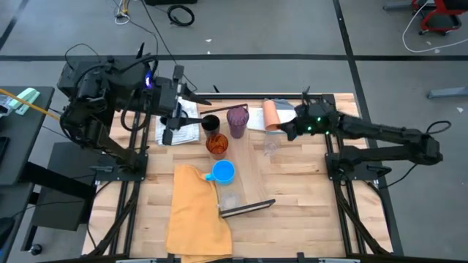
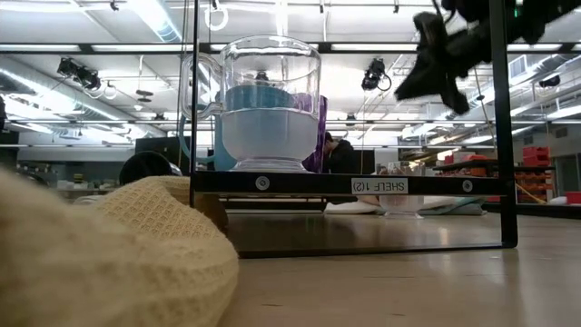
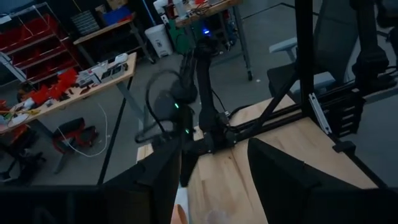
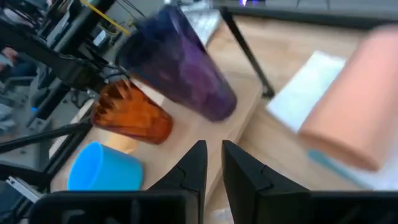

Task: Stack small to large cups/mugs on shelf
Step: Put the light orange cup on the shelf

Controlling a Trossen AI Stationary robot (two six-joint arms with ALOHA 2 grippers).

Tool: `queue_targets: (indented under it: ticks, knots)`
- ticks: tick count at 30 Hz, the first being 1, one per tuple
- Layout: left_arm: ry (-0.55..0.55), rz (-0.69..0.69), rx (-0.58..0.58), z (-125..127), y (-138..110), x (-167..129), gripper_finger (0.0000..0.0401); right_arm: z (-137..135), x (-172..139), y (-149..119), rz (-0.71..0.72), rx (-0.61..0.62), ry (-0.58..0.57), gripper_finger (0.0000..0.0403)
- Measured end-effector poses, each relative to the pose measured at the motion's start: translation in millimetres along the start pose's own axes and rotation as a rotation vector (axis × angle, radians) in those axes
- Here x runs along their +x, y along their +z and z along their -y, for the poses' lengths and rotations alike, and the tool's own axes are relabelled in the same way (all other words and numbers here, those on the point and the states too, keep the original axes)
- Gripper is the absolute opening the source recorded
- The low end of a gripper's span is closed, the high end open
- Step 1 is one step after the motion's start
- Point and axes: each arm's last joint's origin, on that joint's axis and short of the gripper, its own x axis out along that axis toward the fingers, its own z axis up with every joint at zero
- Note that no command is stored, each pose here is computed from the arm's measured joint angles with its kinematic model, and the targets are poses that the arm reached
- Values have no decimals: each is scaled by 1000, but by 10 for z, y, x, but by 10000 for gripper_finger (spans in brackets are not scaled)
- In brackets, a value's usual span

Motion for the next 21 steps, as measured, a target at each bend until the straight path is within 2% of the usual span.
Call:
queue_targets:
  ticks: [4, 8, 15, 18, 21]
  knots:
    - [-1, -3, 16, 1, -3, 3, 190, 134, 178, -234, 32, 51, 66, 55]
    - [4, -4, 29, -6, -5, 1, 188, 171, 230, -293, 80, -1, 90, 55]
    - [-19, -63, 77, 12, -63, -1, 186, 114, 237, -176, 165, -315, -18, 55]
    - [-16, -73, 81, 0, -76, -2, 183, 105, 304, -158, 142, -430, -50, 55]
    - [-2, -85, 84, -36, -95, -3, 184, 131, 406, -187, 70, -495, -86, 55]
